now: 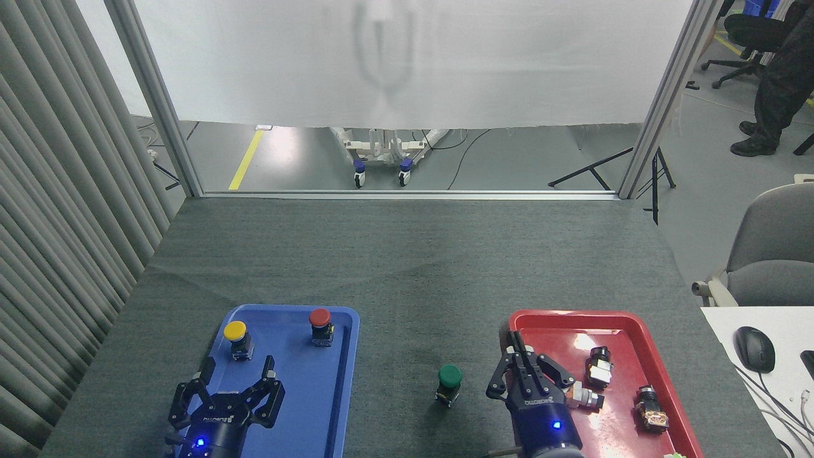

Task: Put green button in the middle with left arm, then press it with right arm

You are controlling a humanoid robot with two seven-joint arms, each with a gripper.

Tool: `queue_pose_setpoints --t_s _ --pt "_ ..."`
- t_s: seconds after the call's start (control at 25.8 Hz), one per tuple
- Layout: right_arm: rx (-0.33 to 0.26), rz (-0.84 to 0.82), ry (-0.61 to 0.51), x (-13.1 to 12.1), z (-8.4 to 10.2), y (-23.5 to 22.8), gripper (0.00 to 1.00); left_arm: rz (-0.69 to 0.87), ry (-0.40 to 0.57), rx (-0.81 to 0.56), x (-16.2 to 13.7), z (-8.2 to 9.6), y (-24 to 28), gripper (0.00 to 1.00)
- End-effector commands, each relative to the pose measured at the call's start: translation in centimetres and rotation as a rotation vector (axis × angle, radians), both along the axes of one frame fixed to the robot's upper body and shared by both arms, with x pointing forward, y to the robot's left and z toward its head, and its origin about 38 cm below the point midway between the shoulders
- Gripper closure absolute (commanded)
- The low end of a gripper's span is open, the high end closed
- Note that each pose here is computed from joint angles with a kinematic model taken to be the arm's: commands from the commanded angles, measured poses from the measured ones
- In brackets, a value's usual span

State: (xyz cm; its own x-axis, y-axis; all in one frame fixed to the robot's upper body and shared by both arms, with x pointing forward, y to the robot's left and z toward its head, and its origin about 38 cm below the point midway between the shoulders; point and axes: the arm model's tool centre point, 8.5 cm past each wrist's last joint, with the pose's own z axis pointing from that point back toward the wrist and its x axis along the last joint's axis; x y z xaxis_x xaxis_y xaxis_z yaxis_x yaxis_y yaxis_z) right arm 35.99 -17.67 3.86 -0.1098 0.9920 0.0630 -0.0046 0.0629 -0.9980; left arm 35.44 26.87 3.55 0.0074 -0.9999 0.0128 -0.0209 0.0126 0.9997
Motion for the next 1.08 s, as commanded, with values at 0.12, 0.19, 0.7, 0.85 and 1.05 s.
queue_pose_setpoints --t_s 0.12,0.19,0.7,0.85,1.05 --pt "-0.004 -0.141 0.017 -2.2 -0.5 -5.8 0.0 -0.003 -0.003 -0.02 0.2 0.1 -0.9 0.0" --pt "0.019 -0.16 0.034 -2.8 -1.0 -6.2 0.0 -0.005 -0.005 -0.035 0.3 0.1 -1.4 0.0" --pt "-0.007 -0.168 0.023 -3.9 -0.7 -8.1 0.0 -0.02 -0.01 -0.023 0.0 0.2 -0.2 0.0" --pt "-0.002 -0.162 0.027 -4.0 -0.8 -7.9 0.0 -0.081 -0.009 -0.038 0.1 0.1 -0.8 0.0" --pt "-0.003 -0.157 0.03 -4.0 -0.9 -7.9 0.0 -0.084 0.005 -0.046 0.0 -0.1 -1.2 0.0"
